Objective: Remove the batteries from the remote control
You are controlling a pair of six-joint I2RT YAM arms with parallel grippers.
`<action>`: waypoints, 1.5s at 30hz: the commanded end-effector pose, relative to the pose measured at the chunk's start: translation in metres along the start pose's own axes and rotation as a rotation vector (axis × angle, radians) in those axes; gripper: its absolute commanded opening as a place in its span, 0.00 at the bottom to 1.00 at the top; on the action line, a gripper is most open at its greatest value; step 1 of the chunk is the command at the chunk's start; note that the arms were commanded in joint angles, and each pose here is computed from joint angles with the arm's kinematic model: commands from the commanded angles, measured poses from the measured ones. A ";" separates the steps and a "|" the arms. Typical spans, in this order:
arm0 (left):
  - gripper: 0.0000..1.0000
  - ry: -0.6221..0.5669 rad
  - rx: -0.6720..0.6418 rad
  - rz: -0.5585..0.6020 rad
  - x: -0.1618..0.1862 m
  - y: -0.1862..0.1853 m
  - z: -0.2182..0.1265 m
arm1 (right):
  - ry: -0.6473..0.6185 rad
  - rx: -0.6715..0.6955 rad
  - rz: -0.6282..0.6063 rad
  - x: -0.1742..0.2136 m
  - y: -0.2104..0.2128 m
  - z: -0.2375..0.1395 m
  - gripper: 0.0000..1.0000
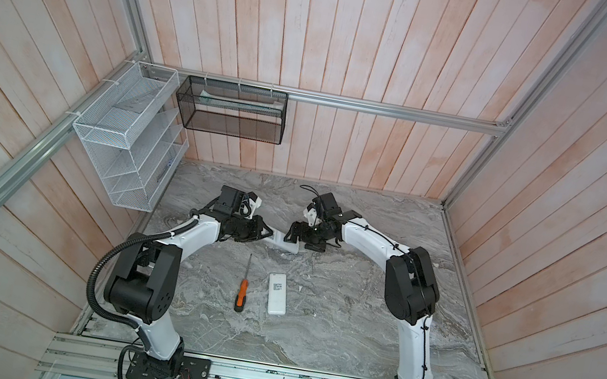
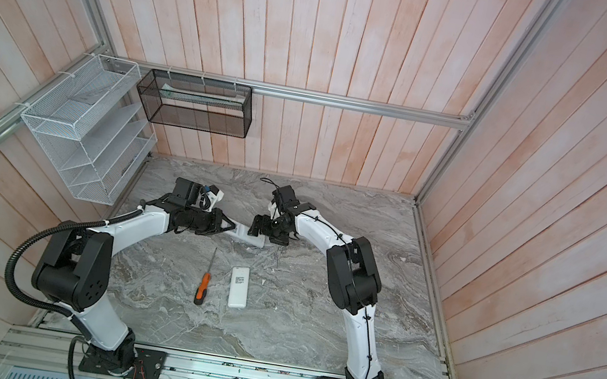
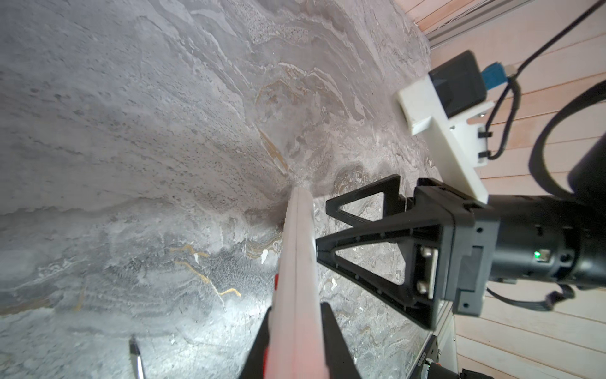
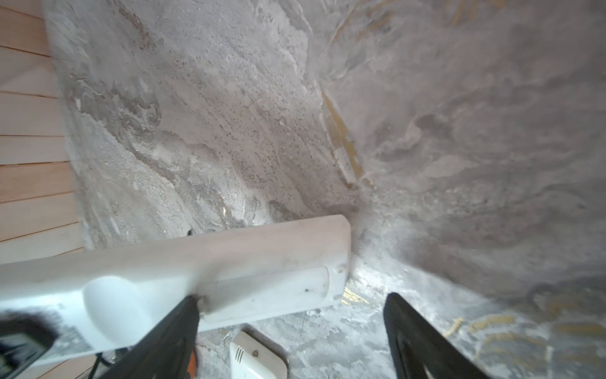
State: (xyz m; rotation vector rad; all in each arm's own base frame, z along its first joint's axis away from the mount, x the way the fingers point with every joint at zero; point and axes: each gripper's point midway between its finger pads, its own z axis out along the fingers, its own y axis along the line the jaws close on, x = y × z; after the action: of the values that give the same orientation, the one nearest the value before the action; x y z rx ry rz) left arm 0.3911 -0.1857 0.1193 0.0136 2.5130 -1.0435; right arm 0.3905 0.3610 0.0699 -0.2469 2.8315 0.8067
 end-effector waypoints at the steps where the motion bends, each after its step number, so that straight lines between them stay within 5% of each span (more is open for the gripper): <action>1: 0.00 0.123 -0.067 -0.003 0.037 0.014 0.017 | 0.086 0.185 -0.063 0.031 -0.017 0.030 0.90; 7: 0.00 0.103 -0.118 0.017 0.030 0.016 0.013 | 0.096 0.457 -0.109 0.029 -0.035 0.015 0.93; 12: 0.00 0.090 -0.313 0.073 0.024 0.031 0.003 | 0.060 0.682 -0.136 0.014 -0.042 -0.018 0.94; 20: 0.00 0.062 -0.422 0.098 0.016 0.037 -0.007 | -0.031 0.741 -0.095 0.007 -0.037 -0.073 0.97; 25: 0.00 0.061 -0.421 0.100 0.014 0.036 -0.007 | -0.092 0.576 -0.032 0.009 -0.021 -0.093 0.98; 31: 0.00 0.070 -0.336 0.094 0.017 0.024 0.000 | -0.111 -0.077 0.057 0.000 0.026 -0.069 0.98; 45: 0.00 0.110 -0.227 0.070 0.030 0.014 0.012 | -0.040 -0.292 0.080 -0.005 0.014 -0.025 0.97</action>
State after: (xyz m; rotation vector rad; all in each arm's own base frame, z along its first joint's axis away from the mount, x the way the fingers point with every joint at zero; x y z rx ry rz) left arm 0.3996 -0.1964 0.1363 0.1161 2.5113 -0.7823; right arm 0.3878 0.3458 0.0907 -0.1055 2.7425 1.1209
